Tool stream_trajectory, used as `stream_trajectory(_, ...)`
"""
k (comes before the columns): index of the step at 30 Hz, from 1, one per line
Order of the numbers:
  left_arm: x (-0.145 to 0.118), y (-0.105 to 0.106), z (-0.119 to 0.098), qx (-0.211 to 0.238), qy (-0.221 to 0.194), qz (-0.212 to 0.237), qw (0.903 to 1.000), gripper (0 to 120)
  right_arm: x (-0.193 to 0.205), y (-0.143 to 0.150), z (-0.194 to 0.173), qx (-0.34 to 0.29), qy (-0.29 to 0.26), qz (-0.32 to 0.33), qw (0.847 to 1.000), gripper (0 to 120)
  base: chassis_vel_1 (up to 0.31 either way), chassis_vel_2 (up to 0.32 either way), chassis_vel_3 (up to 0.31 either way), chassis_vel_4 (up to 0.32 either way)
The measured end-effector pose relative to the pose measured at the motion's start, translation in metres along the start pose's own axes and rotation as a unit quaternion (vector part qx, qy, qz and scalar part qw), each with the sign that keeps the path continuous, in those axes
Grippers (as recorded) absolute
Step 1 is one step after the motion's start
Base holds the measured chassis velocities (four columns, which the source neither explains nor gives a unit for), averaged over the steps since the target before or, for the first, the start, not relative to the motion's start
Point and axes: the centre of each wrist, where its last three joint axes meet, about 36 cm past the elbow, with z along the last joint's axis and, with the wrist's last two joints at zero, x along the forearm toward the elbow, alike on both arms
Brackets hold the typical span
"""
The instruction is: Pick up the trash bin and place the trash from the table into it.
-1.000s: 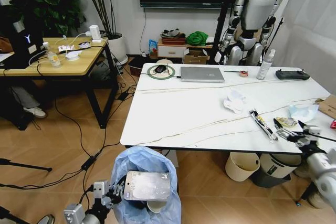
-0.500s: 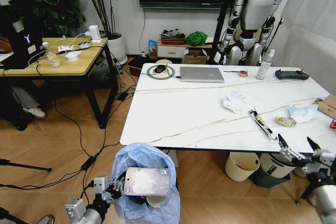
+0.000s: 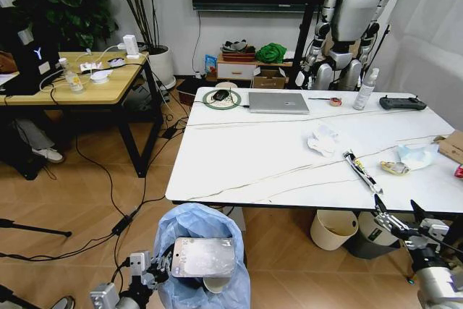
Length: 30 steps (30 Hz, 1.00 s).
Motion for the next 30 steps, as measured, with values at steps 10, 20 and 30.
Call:
stream_trajectory(10, -0.0006, -0.0017, 0.0006, -0.001, 0.000, 0.002, 1.0000, 0, -0.0019, -0.0036, 0.0014, -0.004, -0.002, -0.001, 1.000, 100, -0.087, -0.080, 0.101, 0.085)
stream_trajectory(20, -0.0013, -0.0026, 0.0007, -0.001, 0.000, 0.004, 1.0000, 0, -0.0015, -0.0047, 0.0033, -0.002, -0.004, -0.003, 1.000, 100, -0.167, -0.163, 0.158, 0.155)
stream_trajectory(30, -0.0015, -0.0042, 0.0013, -0.002, 0.001, 0.006, 1.0000, 0, -0.0023, -0.0053, 0.0039, 0.003, -0.009, -0.009, 1.000, 100, -0.119, -0.126, 0.123, 0.135)
